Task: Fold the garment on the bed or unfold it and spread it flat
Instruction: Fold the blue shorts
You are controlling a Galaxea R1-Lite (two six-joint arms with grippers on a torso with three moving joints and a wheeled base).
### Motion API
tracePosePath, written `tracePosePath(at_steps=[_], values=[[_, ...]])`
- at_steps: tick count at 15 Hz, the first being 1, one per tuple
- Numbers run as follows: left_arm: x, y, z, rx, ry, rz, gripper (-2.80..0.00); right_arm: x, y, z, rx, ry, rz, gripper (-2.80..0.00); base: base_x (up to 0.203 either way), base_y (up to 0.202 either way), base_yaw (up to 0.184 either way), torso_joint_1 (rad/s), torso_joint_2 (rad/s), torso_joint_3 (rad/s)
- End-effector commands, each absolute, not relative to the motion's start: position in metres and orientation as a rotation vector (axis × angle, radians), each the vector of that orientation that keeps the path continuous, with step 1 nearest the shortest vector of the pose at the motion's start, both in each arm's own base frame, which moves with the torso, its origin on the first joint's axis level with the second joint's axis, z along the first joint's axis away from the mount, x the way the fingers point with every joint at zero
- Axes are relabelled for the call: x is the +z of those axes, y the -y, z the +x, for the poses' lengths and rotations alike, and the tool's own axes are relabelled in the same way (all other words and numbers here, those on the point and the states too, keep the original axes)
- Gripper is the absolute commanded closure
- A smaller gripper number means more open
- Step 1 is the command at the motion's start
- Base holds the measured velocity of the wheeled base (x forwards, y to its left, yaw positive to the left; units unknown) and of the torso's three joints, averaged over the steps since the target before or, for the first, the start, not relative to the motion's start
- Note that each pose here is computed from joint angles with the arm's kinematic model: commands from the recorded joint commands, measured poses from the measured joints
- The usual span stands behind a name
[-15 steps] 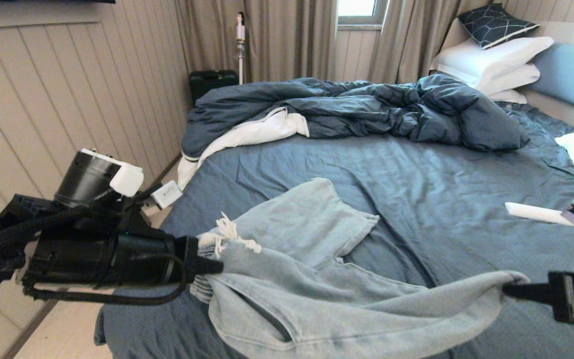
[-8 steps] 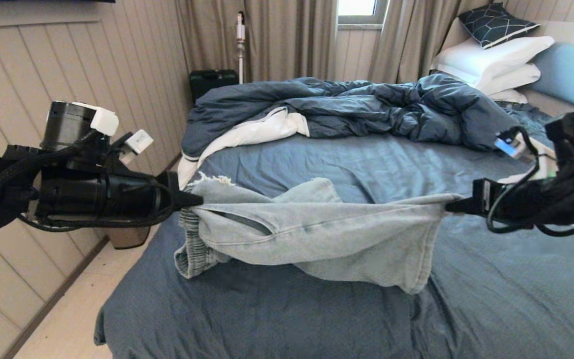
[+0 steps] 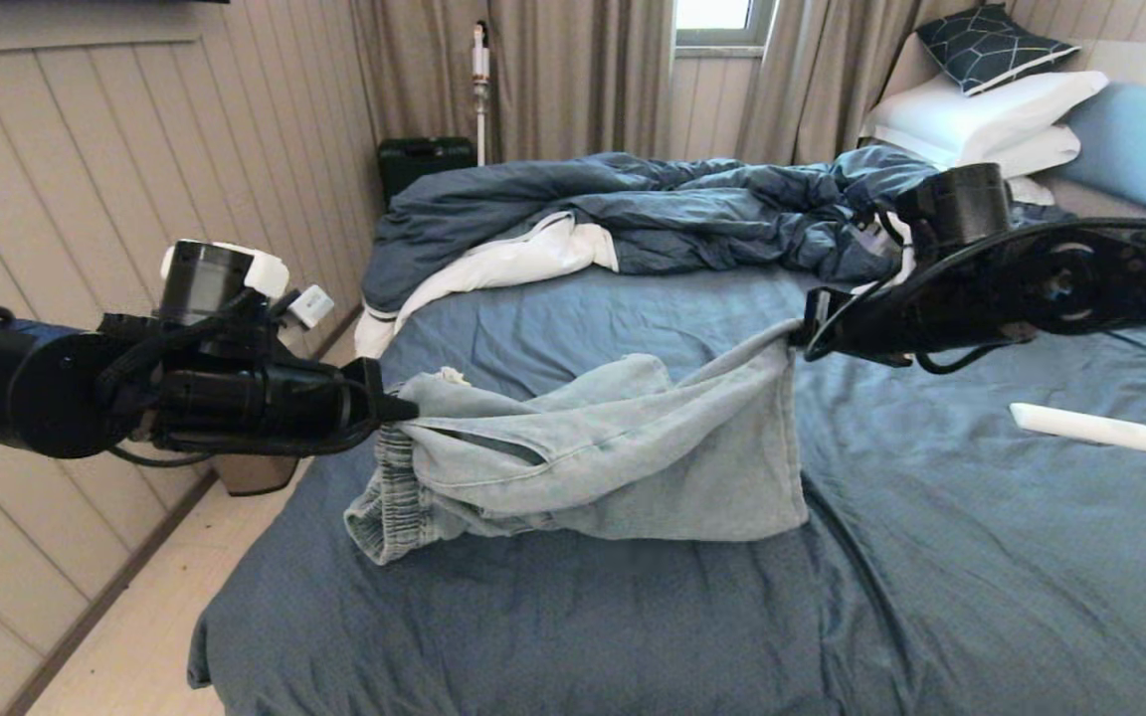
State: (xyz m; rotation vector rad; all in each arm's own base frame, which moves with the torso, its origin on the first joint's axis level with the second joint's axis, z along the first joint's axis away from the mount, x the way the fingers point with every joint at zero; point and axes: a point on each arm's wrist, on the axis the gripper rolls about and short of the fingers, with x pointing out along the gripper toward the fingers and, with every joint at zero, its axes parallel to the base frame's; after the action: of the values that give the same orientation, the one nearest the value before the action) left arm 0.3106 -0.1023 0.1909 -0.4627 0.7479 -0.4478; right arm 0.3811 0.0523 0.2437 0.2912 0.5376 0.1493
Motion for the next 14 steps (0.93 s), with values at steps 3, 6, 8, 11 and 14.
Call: tracePosePath(at_steps=[3,6,8,11,14], values=[[0.172,0.102,0.316,-0.427,-0.799,-0.459,0.00,0.225,-0.090,0.434,0.158,-0.535,0.268,0.00,0.000,0.000,0.000,0.000,0.00,0.000],[0.169,0.090,0.301,-0.409,-0.817,-0.440,0.00,0.199,-0.129,0.451,0.183,-0.568,0.198,0.00,0.000,0.000,0.000,0.000,0.00,0.000],[0.175,0.080,0.283,-0.404,-0.809,-0.419,0.00,0.187,-0.137,0.457,0.181,-0.564,0.178,0.00,0.000,0.000,0.000,0.000,0.00,0.000],[0.190,0.069,0.251,-0.409,-0.816,-0.384,0.00,0.180,-0.140,0.462,0.169,-0.541,0.180,0.00,0.000,0.000,0.000,0.000,0.00,0.000],[0.196,0.066,0.234,-0.445,-0.879,-0.364,0.00,0.180,-0.141,0.465,0.157,-0.512,0.187,0.00,0.000,0.000,0.000,0.000,0.00,0.000]])
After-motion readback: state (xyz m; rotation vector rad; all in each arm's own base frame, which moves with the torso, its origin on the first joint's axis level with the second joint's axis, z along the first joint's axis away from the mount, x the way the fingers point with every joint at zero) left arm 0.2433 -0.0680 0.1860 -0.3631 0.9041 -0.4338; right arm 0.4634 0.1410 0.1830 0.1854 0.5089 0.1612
